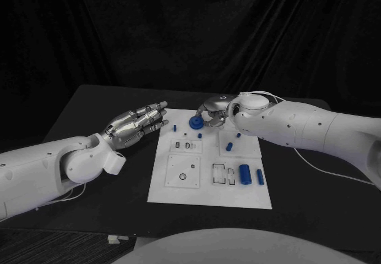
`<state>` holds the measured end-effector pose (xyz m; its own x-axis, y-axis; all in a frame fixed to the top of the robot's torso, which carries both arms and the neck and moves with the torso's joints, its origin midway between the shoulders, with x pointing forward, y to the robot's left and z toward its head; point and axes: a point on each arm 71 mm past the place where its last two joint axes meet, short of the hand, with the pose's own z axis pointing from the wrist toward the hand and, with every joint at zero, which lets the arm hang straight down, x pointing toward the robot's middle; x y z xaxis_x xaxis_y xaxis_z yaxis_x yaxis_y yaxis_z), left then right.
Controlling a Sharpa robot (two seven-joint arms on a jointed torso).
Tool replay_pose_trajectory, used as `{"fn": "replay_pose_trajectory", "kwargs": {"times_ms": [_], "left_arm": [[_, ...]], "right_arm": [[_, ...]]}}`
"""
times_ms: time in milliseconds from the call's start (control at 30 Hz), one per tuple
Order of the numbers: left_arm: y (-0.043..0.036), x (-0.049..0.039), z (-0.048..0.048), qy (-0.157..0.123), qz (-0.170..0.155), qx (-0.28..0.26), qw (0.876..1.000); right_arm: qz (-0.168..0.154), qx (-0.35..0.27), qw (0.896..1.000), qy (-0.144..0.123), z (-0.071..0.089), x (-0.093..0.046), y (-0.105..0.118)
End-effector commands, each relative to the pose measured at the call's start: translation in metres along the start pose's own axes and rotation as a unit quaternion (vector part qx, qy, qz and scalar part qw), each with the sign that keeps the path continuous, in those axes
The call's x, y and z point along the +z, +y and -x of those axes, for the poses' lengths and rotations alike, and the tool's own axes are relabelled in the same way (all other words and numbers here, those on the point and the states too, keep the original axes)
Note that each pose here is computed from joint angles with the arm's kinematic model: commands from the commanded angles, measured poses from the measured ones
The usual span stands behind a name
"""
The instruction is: Assemble the parts on the task board
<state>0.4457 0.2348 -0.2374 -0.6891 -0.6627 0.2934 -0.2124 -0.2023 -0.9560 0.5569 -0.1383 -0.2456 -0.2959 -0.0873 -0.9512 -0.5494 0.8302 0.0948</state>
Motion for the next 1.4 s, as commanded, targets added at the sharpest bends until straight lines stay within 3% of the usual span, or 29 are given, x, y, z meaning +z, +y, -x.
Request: {"fn": "replay_pose_trajectory", "kwargs": {"times_ms": [33,500,767,900,967,1033,1200,1400], "left_arm": [[-0.0005,0.0000,-0.0015,0.008,-0.005,-0.005,1.000],[0.0001,-0.0008,-0.0011,0.008,-0.003,-0.006,1.000],[-0.0003,-0.0031,0.0006,0.005,-0.002,-0.005,1.000],[-0.0004,-0.0038,0.0015,0.003,-0.002,-0.004,1.000],[-0.0003,-0.0039,0.0018,0.002,-0.001,-0.004,1.000],[0.0000,-0.0038,0.0021,0.002,0.000,-0.004,1.000],[0.0010,-0.0027,0.0024,0.001,0.002,-0.003,1.000],[0.0038,-0.0026,0.0013,0.003,0.004,-0.006,1.000]], "right_arm": [[-0.005,0.001,1.000,0.014,-0.005,-0.002,-0.003],[-0.028,0.002,1.000,0.005,-0.006,-0.012,-0.021],[-0.027,0.000,0.998,-0.048,0.002,-0.028,-0.035],[-0.018,-0.004,0.996,-0.089,0.015,-0.042,-0.042],[-0.012,-0.008,0.993,-0.120,0.028,-0.053,-0.047],[-0.014,-0.010,0.991,-0.135,0.038,-0.064,-0.053],[-0.030,-0.012,0.989,-0.146,0.053,-0.085,-0.065],[-0.046,-0.011,0.987,-0.152,0.057,-0.105,-0.080]]}}
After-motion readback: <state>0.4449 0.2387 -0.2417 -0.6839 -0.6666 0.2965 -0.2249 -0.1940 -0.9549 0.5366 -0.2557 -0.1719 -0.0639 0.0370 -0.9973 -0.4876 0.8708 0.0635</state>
